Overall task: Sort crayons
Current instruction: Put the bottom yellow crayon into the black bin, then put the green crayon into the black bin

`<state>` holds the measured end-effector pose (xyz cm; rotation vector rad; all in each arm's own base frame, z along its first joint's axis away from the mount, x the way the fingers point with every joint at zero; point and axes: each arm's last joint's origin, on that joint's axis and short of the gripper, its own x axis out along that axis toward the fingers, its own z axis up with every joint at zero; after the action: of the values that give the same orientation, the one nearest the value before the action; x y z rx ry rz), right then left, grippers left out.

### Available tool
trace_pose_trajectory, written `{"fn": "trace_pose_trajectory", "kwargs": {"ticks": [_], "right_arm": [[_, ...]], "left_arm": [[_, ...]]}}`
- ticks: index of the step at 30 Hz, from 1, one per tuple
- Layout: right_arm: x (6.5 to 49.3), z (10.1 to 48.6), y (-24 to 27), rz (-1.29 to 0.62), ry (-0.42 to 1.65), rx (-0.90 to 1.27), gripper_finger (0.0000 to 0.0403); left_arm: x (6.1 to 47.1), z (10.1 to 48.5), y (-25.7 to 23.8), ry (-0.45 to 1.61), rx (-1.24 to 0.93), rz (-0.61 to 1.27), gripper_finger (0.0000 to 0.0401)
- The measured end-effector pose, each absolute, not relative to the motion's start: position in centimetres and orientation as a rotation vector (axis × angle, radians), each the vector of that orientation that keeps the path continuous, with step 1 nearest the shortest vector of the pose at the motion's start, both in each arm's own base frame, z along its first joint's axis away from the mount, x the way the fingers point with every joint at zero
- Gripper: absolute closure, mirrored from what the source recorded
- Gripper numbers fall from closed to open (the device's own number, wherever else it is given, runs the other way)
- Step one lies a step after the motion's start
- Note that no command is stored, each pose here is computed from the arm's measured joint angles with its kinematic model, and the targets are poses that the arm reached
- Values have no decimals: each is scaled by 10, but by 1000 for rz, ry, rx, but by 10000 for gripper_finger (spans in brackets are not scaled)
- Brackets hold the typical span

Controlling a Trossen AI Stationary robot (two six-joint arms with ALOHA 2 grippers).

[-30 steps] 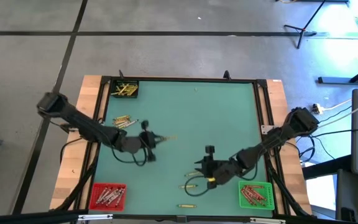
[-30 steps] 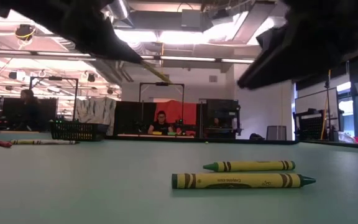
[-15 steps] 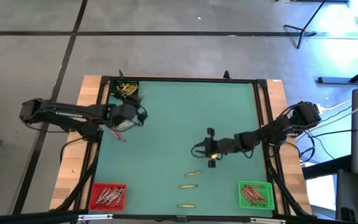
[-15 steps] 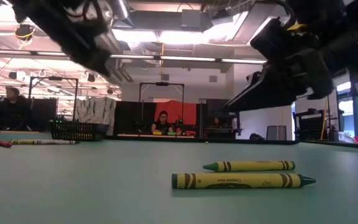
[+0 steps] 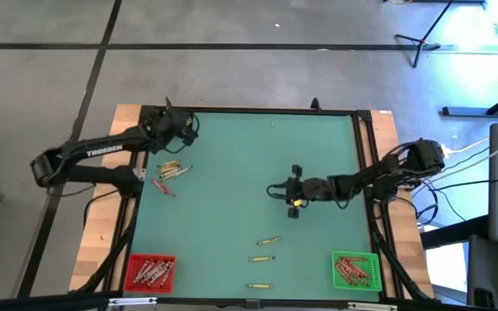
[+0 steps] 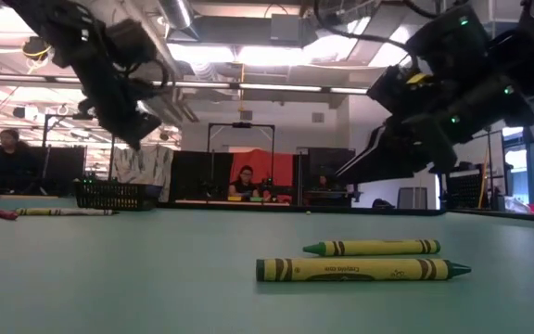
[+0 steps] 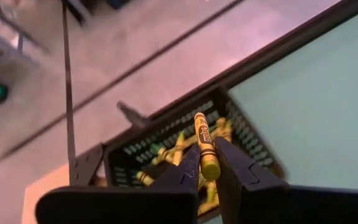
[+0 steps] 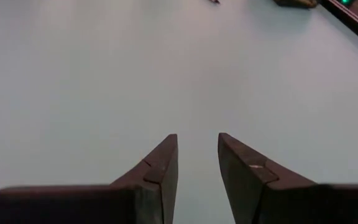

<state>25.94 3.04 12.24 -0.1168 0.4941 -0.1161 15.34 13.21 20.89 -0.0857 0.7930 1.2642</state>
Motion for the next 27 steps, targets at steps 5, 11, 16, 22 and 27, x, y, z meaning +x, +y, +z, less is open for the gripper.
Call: {"fn": "trace_pose_trajectory", "kwargs": {"ticks": [5, 11, 16, 22, 27], "right_arm": [[258, 119, 27, -124, 533, -141, 292], [257, 118, 28, -122, 541, -143, 292], [257, 118, 28, -119, 541, -142, 292], [263, 124, 29, -109, 511, -102, 292], [269, 130, 30, -102, 491, -90, 292]], "left_arm": [[144, 199, 150, 851, -142, 1323, 388], [139, 193, 159, 882, -189, 1323, 361], [140, 195, 157, 857, -196, 1292, 305], [159, 205, 134, 763, -240, 991, 281], [188, 213, 99, 662, -249, 597, 281]]}}
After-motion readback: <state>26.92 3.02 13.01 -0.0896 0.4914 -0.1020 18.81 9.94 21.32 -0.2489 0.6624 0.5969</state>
